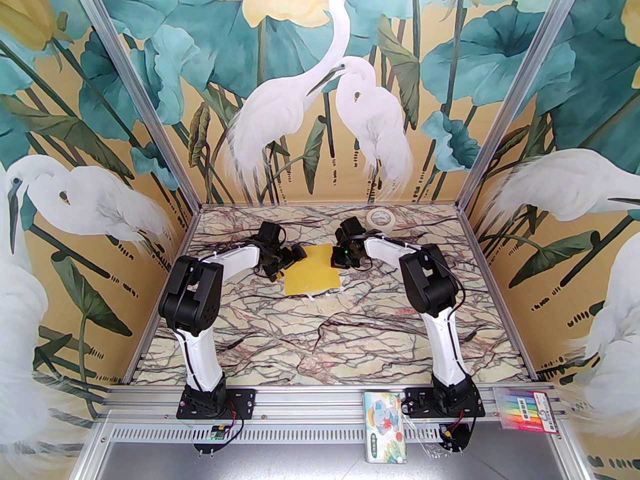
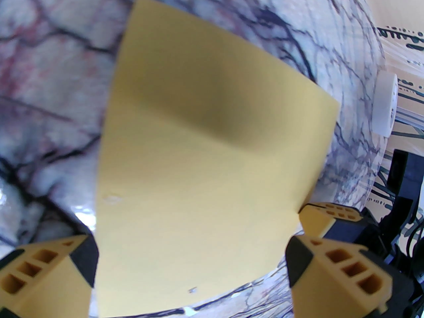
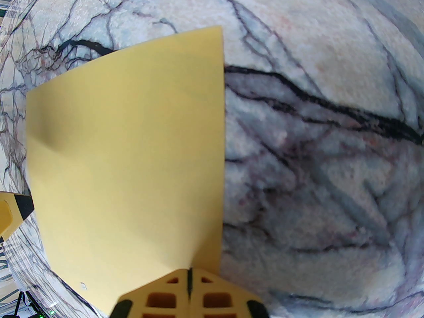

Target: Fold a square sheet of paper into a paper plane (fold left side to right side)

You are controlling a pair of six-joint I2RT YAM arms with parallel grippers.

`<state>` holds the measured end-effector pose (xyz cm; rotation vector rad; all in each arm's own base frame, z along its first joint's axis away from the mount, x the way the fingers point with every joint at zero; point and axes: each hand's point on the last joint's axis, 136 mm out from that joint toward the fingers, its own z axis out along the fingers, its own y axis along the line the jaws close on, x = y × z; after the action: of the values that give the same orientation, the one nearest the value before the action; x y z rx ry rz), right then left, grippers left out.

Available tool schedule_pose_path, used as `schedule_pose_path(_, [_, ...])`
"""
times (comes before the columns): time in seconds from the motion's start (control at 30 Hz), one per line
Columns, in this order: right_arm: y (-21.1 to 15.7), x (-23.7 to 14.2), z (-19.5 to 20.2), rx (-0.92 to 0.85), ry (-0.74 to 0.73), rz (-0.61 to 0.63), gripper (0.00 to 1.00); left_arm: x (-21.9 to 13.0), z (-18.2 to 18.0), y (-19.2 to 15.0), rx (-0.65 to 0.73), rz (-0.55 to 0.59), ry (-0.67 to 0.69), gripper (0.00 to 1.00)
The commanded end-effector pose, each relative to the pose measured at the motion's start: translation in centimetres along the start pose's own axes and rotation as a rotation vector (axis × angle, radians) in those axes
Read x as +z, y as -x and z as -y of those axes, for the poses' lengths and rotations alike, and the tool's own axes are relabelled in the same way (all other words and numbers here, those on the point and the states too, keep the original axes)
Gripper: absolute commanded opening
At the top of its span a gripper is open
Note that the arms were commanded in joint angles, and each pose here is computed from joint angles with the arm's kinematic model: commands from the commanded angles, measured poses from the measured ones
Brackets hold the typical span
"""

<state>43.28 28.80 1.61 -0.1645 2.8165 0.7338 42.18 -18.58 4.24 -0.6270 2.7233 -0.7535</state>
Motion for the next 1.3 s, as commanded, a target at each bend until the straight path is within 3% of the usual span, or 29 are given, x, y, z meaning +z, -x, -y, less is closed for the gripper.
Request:
schedule_pose_path(0.0, [-3.0, 1.6, 2.3, 0.026, -0.085, -0.085, 0.00, 2.4, 4.0, -2.4, 0.063, -0.088, -0.174, 0.99])
schedule_pose_path(0.5, [-3.9, 2.0, 2.8, 0.043, -0.094, -0.115, 0.00, 1.4, 7.3, 0.0, 0.181, -0.012, -0.313, 1.00])
schedule_pose_path(0.63, [-4.0, 2.1, 2.8, 0.048, -0.091, -0.122, 0.00, 1.3, 6.2, 1.4, 0.200, 0.040, -0.226, 0.99])
schedule_pose_path(0.8, [-4.2, 2.3, 3.1, 0.053, -0.100, -0.129, 0.00, -0.6, 3.2, 3.6, 0.244, 0.157, -0.021, 0.99])
schedule_pose_path(0.93, [-4.2, 2.3, 3.2, 0.055, -0.103, -0.130, 0.00, -0.5, 0.9, 3.5, 0.268, 0.155, 0.089, 1.00])
schedule_pose_path(1.07, [-4.3, 2.4, 3.1, 0.055, -0.101, -0.133, 0.00, 0.9, -0.2, 2.7, 0.268, 0.124, 0.117, 0.99])
schedule_pose_path(1.27, [-4.5, 2.3, 3.2, 0.056, -0.103, -0.138, 0.00, 3.1, 1.8, 0.5, 0.260, 0.056, 0.040, 0.99])
